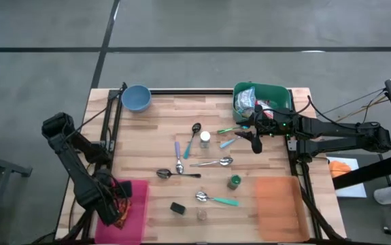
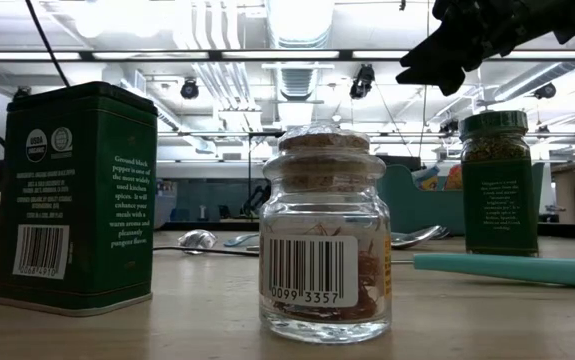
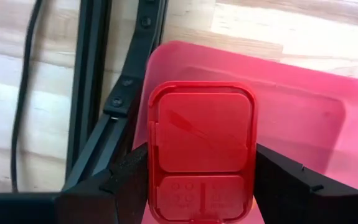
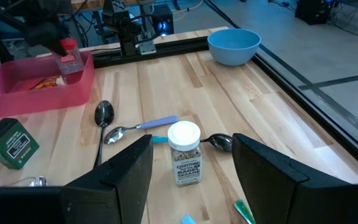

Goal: Pick & Place Food Item
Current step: Put the red seasoning can into the pink bin, then put the white seasoning bottle into the pink bin

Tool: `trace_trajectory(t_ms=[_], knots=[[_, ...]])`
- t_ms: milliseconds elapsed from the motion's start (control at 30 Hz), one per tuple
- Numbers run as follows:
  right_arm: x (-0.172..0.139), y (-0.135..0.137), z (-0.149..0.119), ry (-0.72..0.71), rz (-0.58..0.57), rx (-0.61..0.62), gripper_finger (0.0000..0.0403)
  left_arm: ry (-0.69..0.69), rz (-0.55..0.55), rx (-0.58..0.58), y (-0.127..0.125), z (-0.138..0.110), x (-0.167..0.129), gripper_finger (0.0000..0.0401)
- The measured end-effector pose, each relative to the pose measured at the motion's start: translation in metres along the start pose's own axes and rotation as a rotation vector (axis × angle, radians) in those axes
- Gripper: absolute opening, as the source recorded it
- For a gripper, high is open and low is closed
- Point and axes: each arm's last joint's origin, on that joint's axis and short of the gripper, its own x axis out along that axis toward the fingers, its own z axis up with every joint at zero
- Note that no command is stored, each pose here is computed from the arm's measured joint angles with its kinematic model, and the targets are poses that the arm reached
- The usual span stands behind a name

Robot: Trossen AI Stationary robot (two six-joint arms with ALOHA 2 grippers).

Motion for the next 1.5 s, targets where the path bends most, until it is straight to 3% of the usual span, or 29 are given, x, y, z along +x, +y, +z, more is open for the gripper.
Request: trace_trajectory(t_ms=[200, 667, 1100, 1333, 1500], knots=[[0.000, 0.000, 0.000, 0.000, 0.000, 0.000, 0.0214, 0.024, -0.010, 0.003, -0.001, -0.001, 0.012, 0.0243], [0.000, 0.000, 0.000, 0.000, 0.000, 0.000, 0.0214, 0.053, -0.031, -0.006, 0.000, 0.002, 0.008, 0.0247], [0.000, 0.000, 0.000, 0.000, 0.001, 0.000, 0.0214, 0.056, -0.036, -0.026, 0.000, 0.002, 0.008, 0.0359], [0.000, 0.000, 0.000, 0.000, 0.000, 0.000, 0.0214, 0.116, -0.067, -0.022, 0.003, 0.007, -0.014, 0.0370], [0.000, 0.000, 0.000, 0.000, 0.000, 0.000, 0.0214, 0.083, -0.159, -0.033, 0.004, 0.016, -0.031, 0.0370]])
